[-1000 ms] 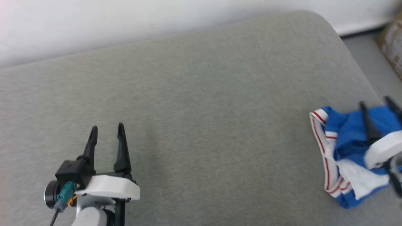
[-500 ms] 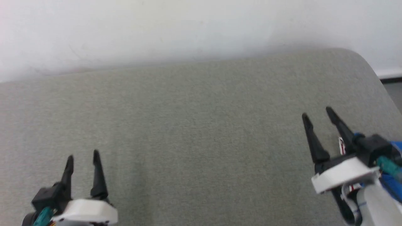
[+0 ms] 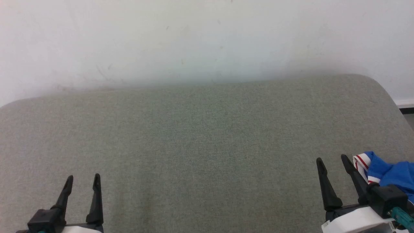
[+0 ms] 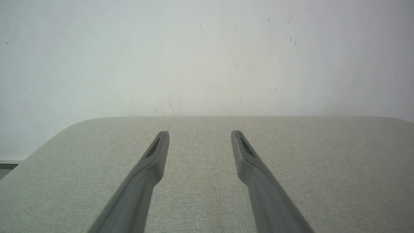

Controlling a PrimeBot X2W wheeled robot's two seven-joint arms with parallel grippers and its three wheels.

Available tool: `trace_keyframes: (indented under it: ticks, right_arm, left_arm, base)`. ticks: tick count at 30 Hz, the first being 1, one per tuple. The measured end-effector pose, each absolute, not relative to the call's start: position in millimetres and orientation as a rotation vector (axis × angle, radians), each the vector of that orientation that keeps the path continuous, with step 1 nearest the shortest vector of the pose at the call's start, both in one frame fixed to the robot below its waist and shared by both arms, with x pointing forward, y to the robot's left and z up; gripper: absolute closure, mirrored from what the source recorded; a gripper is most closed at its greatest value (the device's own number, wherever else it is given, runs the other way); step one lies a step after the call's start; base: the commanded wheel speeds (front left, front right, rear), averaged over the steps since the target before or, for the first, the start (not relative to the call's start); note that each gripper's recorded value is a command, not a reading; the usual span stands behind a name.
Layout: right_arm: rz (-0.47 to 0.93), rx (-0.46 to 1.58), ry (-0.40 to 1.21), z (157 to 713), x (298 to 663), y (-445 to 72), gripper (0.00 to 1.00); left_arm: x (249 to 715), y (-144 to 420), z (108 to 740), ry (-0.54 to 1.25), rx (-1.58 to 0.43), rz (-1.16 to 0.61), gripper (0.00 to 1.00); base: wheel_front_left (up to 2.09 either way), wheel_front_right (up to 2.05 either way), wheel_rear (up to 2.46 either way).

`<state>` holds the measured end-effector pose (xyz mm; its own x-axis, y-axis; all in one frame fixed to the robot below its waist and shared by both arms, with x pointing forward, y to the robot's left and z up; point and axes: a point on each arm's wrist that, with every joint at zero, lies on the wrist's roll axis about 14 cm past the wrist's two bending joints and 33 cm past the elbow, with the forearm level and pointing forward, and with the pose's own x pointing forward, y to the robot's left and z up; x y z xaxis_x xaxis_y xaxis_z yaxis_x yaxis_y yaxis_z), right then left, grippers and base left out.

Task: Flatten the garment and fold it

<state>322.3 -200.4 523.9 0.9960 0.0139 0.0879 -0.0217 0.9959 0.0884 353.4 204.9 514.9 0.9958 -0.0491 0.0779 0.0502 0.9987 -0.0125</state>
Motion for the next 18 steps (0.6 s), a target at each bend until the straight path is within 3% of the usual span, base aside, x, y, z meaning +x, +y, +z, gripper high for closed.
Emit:
trace_keyframes:
  ticks: [15, 16, 18]
  right_arm:
    - [0.009, 0.067, -0.099, 527.6, 316.4, -197.1, 0.00]
    - [0.011, 0.067, -0.100, 527.6, 316.6, -196.7, 1.00]
    - [0.011, 0.067, -0.099, 527.6, 316.6, -196.6, 1.00]
  left_arm:
    - [335.3, 217.5, 498.7, -0.036, -0.020, -0.031, 0.00]
    - [335.1, 217.0, 498.7, -0.036, -0.020, -0.033, 1.00]
    - [335.1, 216.8, 498.6, -0.035, -0.020, -0.034, 1.00]
  base:
    - [0.00, 0.00, 0.00]
    - [0.00, 0.00, 0.00]
    - [0.00, 0.00, 0.00]
